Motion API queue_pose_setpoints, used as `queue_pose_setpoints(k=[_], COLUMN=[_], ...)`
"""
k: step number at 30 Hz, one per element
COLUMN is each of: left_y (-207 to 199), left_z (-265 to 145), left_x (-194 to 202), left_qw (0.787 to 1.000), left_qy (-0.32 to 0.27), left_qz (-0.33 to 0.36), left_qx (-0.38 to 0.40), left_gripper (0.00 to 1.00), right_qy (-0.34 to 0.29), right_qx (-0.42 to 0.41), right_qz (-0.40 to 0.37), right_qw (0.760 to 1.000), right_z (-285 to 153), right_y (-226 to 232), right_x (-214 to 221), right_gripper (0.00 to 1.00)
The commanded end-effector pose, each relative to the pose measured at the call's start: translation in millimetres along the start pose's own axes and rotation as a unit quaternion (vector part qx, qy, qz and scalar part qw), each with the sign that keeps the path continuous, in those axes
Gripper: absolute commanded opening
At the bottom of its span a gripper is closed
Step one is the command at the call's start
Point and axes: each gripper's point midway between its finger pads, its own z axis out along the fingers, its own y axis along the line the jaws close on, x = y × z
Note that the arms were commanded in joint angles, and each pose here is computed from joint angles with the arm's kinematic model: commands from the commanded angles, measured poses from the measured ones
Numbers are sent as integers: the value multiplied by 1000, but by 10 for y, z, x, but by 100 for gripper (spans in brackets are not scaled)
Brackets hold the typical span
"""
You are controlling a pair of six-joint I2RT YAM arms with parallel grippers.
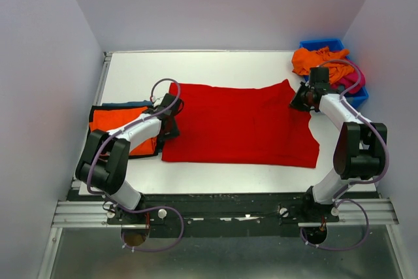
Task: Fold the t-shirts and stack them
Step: Fold the flattened tshirt in 1/3 of the way
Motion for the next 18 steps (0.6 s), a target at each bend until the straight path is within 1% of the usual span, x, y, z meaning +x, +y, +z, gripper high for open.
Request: queue_pose_setpoints(k=[1, 2, 6, 8, 9, 10, 12, 13, 14, 18], left_y=[141, 169, 181, 174, 162, 139, 102, 84, 69, 45], left_z=[7, 1, -25, -31, -27, -23, -22, -21, -21, -79], left_x=[21, 31, 30, 28, 28, 28, 30, 25, 28, -24], left_qw=[999, 999, 999, 999, 999, 999, 1000, 1000, 1000, 1000], left_qy=[3, 2, -2, -1, -1, 0, 2, 2, 3, -5], left_qz=[-1, -3, -3, -4, -3, -1, -1, -1, -1, -3], left_qx=[-42, -46, -45, -44, -41, -35, -25, -21, -17, -10], left_gripper=[46, 47, 47, 45, 42, 34, 15, 2, 0, 0], right_qy=[-10, -10, -12, -11, -11, -11, -13, -11, -12, -26], right_qx=[-15, -16, -17, -16, -15, -15, -16, -16, -14, -8], right_qz=[0, 0, -1, -1, 0, 0, 0, 0, 0, -2], right_qw=[1000, 1000, 1000, 1000, 1000, 1000, 1000, 1000, 1000, 1000], right_z=[-42, -51, -57, -51, -48, -51, -57, -56, -60, -101], right_y=[62, 64, 71, 65, 63, 64, 75, 70, 60, 60], right_x=[-25, -28, -40, -31, -24, -32, -38, -29, -34, -116], right_gripper=[1, 1, 1, 1, 1, 1, 1, 1, 1, 1])
